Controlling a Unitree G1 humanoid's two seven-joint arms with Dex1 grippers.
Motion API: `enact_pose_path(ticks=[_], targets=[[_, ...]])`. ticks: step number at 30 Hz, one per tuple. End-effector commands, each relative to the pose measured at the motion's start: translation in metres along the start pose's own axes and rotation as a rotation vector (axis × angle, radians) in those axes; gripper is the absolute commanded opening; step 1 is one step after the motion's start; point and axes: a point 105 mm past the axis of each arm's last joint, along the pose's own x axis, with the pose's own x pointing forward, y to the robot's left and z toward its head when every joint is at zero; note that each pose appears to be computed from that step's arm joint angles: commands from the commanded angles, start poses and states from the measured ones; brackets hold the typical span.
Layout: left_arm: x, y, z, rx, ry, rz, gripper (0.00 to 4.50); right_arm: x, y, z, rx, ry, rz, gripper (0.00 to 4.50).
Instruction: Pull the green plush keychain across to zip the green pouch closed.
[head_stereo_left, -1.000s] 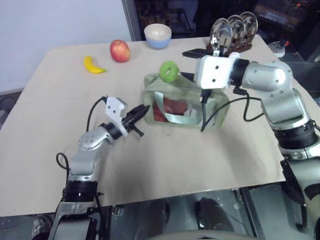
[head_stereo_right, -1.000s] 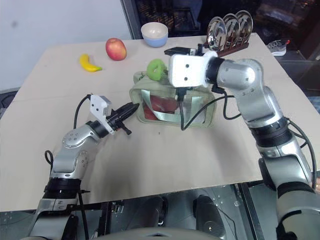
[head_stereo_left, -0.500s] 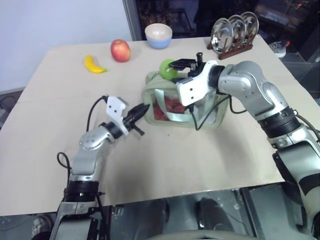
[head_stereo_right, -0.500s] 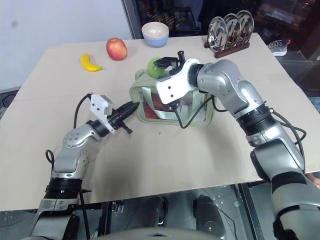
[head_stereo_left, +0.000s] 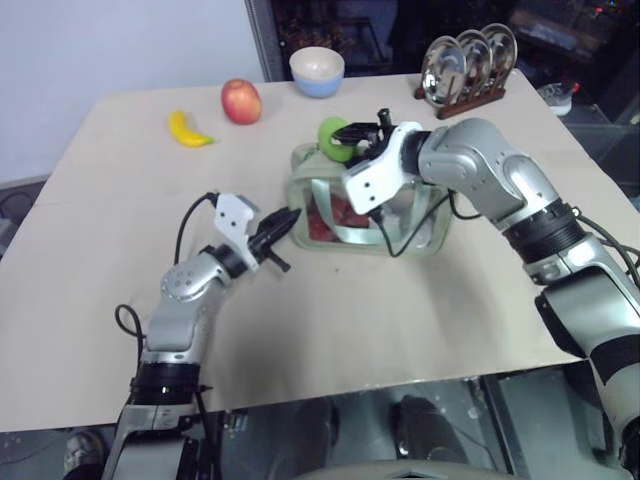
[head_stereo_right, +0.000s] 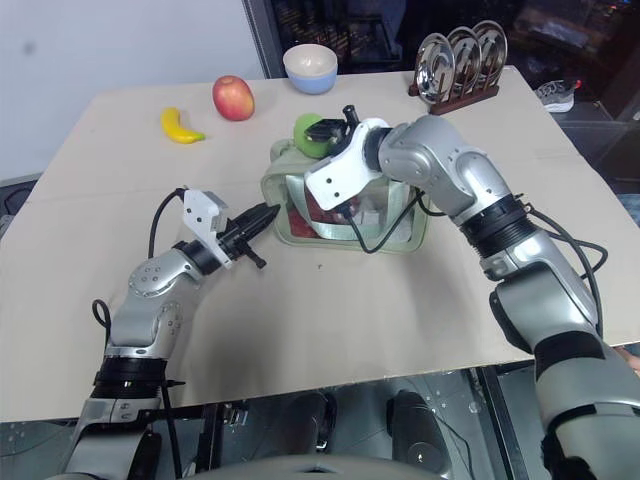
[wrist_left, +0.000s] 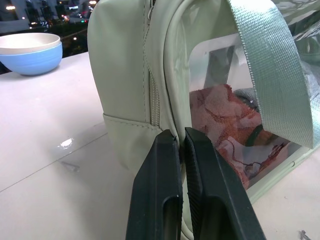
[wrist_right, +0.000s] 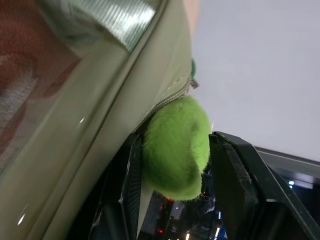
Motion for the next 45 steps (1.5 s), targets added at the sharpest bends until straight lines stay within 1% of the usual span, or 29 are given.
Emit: enact_pose_path(ticks=[1, 2, 4, 5, 10, 14, 16, 21, 25, 29, 33, 36, 38, 40, 42, 45], targets=[[0.003, -0.008, 0.018, 0.050, -0.065, -0.027, 0.00, 0.003, -0.009, 0.000, -0.006, 0.012, 0.001, 1.60], [0.003, -0.009, 0.018, 0.049, -0.066, -0.026, 0.00, 0.003, -0.010, 0.000, -0.001, 0.011, -0.001, 1.27], [0.003, -0.008, 0.017, 0.047, -0.065, -0.011, 0.00, 0.002, -0.012, 0.002, 0.019, 0.000, -0.008, 0.30], [0.003, -0.007, 0.016, 0.046, -0.060, 0.003, 0.00, 0.001, -0.013, 0.003, 0.028, -0.006, -0.012, 0.07], [0.002, 0.005, 0.003, 0.058, 0.002, 0.099, 0.00, -0.015, -0.031, 0.004, 0.133, -0.025, -0.078, 0.07], [-0.001, 0.007, -0.008, 0.057, 0.049, 0.134, 0.00, -0.031, -0.049, -0.009, 0.217, 0.016, -0.141, 0.07], [-0.003, 0.009, -0.013, 0.060, 0.072, 0.155, 0.00, -0.035, -0.054, -0.015, 0.256, 0.034, -0.161, 0.07], [-0.008, 0.013, -0.024, 0.065, 0.118, 0.204, 0.00, -0.049, -0.061, -0.040, 0.344, 0.123, -0.218, 0.07], [-0.013, 0.016, -0.028, 0.061, 0.134, 0.240, 0.00, -0.062, -0.061, -0.062, 0.394, 0.199, -0.255, 0.07], [-0.021, 0.021, -0.034, 0.046, 0.154, 0.290, 0.00, -0.082, -0.065, -0.087, 0.455, 0.285, -0.322, 0.07], [-0.026, 0.027, -0.037, 0.034, 0.167, 0.335, 0.00, -0.097, -0.064, -0.103, 0.492, 0.348, -0.361, 0.07], [-0.027, 0.030, -0.038, 0.018, 0.165, 0.358, 0.00, -0.105, -0.064, -0.108, 0.517, 0.370, -0.384, 0.07], [-0.028, 0.031, -0.039, 0.001, 0.160, 0.373, 0.00, -0.108, -0.058, -0.111, 0.536, 0.382, -0.377, 0.07], [-0.030, 0.034, -0.039, -0.027, 0.154, 0.398, 0.00, -0.111, -0.045, -0.116, 0.558, 0.409, -0.360, 0.07], [-0.031, 0.036, -0.039, -0.044, 0.148, 0.416, 0.00, -0.114, -0.022, -0.124, 0.616, 0.450, -0.339, 0.07], [-0.032, 0.039, -0.038, -0.055, 0.140, 0.437, 0.00, -0.118, 0.021, -0.132, 0.714, 0.520, -0.303, 0.07]])
